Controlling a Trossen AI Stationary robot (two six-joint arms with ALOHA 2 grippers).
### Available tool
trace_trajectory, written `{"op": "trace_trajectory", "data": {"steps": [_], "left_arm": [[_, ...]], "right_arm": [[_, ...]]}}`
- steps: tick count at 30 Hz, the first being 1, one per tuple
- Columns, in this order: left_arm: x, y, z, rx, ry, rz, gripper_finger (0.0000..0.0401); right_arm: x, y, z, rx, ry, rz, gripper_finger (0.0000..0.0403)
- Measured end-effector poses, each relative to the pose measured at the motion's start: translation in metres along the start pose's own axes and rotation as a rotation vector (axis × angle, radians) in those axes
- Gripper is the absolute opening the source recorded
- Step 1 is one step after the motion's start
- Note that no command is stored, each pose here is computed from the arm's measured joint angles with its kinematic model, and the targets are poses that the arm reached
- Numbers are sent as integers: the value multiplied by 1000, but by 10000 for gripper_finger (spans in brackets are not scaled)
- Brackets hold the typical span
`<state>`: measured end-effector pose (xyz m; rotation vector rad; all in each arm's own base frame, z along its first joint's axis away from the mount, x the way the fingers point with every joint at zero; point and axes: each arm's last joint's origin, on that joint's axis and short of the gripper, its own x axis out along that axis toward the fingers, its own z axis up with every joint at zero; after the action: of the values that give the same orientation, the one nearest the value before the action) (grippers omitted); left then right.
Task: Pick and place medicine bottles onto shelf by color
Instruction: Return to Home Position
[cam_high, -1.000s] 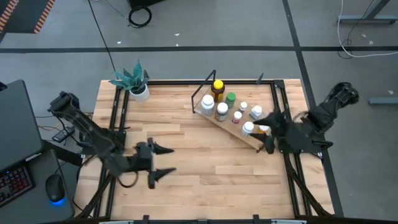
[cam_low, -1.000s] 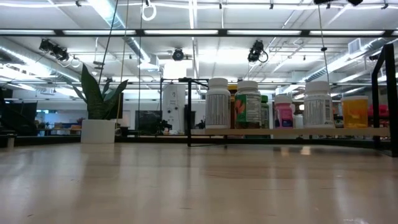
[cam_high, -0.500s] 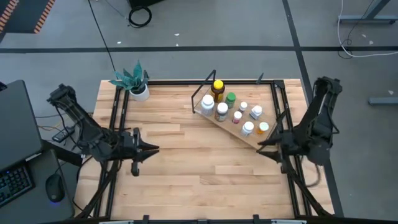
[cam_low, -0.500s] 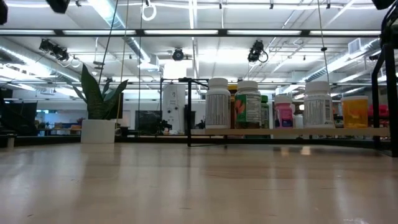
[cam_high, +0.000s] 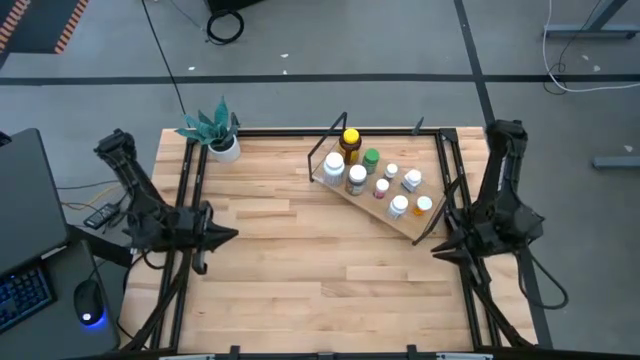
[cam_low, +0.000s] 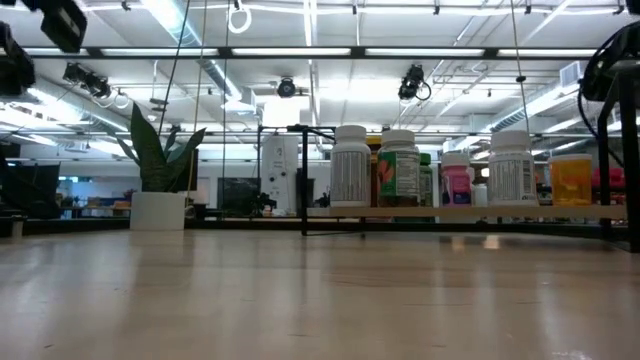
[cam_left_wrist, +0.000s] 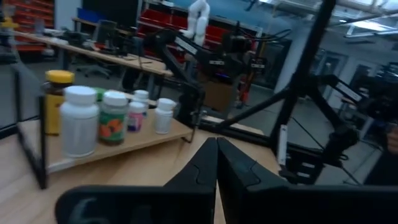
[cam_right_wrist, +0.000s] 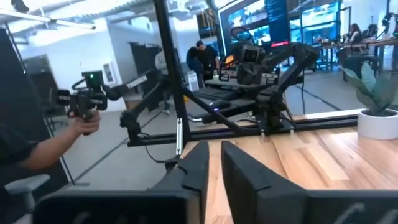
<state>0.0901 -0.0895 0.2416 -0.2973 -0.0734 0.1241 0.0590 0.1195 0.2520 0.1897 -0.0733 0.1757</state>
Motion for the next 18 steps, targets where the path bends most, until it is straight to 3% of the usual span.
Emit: {"op": "trace_trajectory", "data": {"steps": [7, 11, 18], "left_arm": [[-13, 20, -21, -39, -7, 4, 6], [-18, 30, -31, -54, -16, 43, 4], [-24, 43, -50, -76, -20, 120, 6]], "right_arm": [[-14, -20, -26, 71, -77, 43, 8], [-20, -29, -38, 92, -123, 93, 10], [-23, -30, -41, 69, -98, 73, 13]]}}
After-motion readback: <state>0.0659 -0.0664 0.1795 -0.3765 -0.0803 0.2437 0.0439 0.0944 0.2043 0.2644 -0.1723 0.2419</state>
